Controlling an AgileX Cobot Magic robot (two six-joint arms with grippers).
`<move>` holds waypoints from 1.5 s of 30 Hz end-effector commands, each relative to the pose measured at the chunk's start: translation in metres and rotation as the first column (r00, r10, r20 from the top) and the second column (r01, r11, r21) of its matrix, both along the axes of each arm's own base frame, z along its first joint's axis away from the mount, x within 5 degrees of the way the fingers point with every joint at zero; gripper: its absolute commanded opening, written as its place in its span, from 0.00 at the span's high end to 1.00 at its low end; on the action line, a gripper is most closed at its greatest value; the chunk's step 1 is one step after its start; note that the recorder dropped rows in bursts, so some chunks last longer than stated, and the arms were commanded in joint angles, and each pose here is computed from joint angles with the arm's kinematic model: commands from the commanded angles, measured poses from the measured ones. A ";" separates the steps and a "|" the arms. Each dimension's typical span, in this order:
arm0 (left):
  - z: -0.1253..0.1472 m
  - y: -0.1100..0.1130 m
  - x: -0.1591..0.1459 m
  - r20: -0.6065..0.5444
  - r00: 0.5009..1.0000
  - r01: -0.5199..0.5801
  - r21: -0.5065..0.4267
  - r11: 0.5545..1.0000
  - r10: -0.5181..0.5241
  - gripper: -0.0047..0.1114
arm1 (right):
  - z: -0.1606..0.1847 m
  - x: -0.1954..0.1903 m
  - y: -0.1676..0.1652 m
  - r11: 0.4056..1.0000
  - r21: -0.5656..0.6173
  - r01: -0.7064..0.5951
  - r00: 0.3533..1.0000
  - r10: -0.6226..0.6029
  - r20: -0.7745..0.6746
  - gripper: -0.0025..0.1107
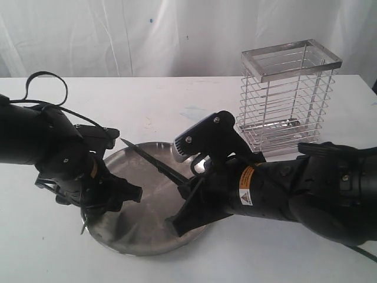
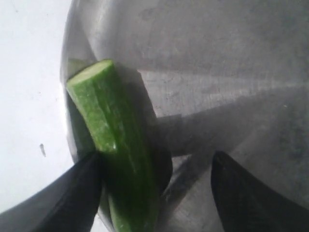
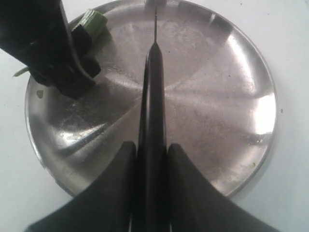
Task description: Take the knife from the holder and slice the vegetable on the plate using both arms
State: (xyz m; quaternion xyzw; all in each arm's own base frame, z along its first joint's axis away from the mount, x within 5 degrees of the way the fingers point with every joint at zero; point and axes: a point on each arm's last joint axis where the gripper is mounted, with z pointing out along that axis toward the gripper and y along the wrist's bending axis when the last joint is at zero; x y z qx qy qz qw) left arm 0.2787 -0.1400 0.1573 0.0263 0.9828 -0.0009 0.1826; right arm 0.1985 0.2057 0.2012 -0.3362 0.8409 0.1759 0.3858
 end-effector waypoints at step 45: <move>0.042 -0.030 0.011 0.041 0.891 0.448 0.076 0.891 -0.452 0.38 | 0.009 -0.001 -0.016 0.992 0.004 0.123 0.989 -0.122 -0.088 0.98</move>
